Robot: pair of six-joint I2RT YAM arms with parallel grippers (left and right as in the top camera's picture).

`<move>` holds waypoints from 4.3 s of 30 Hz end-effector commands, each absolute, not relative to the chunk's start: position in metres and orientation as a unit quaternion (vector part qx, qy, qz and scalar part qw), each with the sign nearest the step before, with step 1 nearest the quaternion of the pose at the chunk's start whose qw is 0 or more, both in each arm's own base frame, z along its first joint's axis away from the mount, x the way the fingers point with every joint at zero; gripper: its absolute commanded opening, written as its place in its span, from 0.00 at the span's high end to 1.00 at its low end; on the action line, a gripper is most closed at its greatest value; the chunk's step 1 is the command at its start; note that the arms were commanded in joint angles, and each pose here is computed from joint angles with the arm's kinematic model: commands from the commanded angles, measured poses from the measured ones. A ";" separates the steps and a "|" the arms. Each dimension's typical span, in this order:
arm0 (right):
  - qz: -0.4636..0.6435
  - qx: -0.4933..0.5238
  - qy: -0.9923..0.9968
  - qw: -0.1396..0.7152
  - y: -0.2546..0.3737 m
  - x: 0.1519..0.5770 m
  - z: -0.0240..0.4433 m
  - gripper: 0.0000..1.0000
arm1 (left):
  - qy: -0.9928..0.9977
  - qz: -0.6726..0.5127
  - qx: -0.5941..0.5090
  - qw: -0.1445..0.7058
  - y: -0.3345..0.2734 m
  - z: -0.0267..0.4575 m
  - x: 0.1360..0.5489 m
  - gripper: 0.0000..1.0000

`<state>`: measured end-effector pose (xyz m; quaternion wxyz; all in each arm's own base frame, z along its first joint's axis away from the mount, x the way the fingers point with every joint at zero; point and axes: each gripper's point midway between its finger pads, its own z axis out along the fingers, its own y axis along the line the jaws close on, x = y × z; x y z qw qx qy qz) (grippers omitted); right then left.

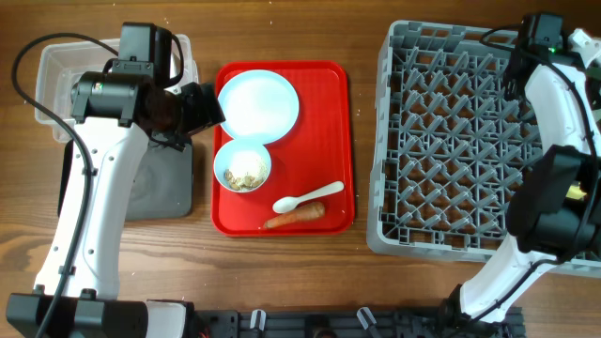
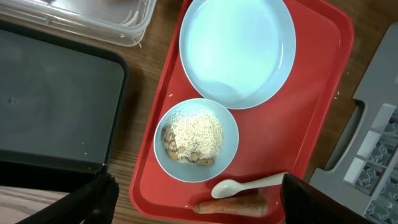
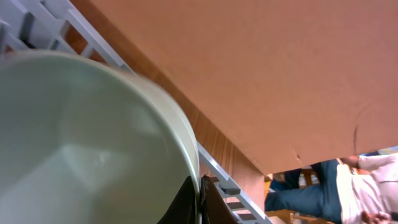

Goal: Sort waste into correct bins and load items into the dishwasher rack
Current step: 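Lift the mint bowl with the right gripper and place it in the rack, then grasp the blue rice bowl with the left gripper and lift it, then tip the blue bowl over the black tray to dump the rice, then set the emptied blue bowl back on the red tray with the left gripper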

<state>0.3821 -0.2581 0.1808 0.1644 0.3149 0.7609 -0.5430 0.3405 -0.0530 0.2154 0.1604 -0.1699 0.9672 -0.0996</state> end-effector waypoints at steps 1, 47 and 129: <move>-0.534 0.309 0.771 0.156 -0.254 0.388 0.158 0.96 | 0.965 -0.103 -0.169 0.169 -0.053 0.221 0.341 0.15; 0.115 0.010 0.981 0.157 0.030 0.365 0.198 0.01 | 0.998 0.000 -0.060 -0.017 -0.182 0.022 0.344 0.96; 0.097 0.002 0.988 0.116 0.025 0.345 0.191 0.01 | 0.768 -0.524 -0.124 0.346 0.071 0.144 0.302 0.96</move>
